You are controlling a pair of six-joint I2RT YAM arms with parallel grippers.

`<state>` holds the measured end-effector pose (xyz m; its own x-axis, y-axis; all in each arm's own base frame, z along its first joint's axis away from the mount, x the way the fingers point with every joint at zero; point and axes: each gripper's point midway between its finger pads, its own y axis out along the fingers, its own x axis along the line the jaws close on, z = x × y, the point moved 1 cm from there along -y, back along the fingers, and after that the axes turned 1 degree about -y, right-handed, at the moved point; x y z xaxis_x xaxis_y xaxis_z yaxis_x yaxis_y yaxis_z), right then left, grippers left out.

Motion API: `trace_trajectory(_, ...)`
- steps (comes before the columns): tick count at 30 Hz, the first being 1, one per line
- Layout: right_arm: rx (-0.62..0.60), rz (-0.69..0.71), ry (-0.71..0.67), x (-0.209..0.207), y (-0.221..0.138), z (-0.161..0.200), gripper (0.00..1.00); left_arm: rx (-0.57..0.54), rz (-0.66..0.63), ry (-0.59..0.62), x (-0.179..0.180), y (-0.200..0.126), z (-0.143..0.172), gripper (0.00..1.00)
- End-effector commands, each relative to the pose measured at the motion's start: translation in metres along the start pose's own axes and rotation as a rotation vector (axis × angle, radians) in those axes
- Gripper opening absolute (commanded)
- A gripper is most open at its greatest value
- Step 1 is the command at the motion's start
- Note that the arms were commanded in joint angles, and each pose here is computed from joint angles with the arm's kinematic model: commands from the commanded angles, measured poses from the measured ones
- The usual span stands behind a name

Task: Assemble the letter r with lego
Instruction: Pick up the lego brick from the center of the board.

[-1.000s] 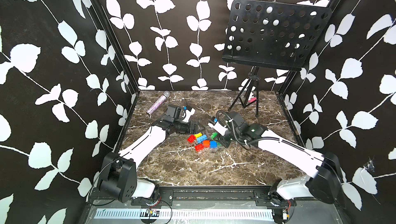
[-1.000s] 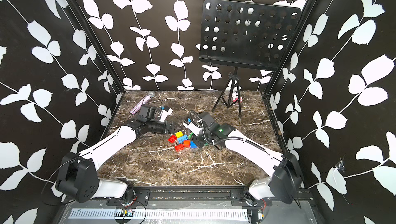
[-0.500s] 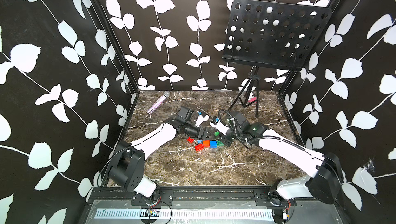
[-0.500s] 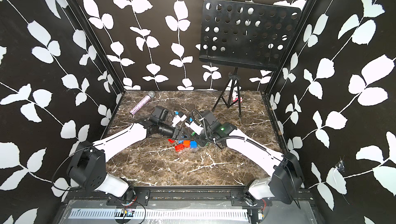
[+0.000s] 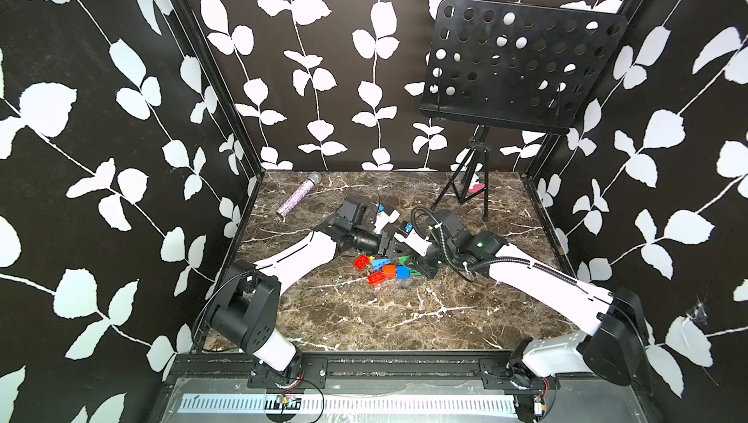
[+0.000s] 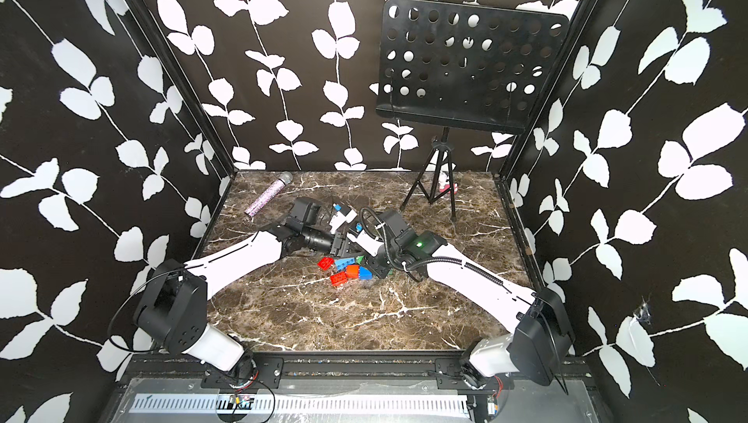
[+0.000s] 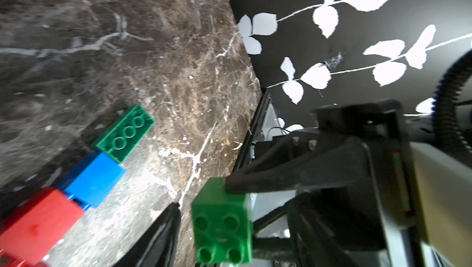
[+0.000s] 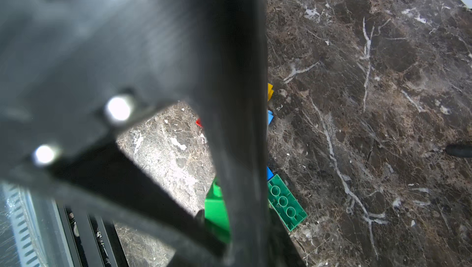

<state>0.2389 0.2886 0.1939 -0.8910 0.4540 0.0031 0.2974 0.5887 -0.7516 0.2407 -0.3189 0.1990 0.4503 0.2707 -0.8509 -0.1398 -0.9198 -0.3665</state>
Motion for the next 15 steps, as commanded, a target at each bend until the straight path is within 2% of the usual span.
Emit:
trace_trajectory(1, -0.075, 0.015, -0.031, 0.001, -0.013, -0.017, 0.29, 0.029, 0.107, 0.051, -0.027, 0.003, -0.002, 0.67)
trace_trajectory(8, -0.088, 0.064, -0.028, -0.005, -0.019, -0.015, 0.28, 0.121, 0.058, -0.009, -0.011, 0.005, 0.027, 0.62)
trace_trajectory(15, -0.075, 0.106, -0.032, -0.01, -0.02, -0.008, 0.28, 0.126, 0.07, -0.006, -0.016, 0.003, 0.03, 0.52)
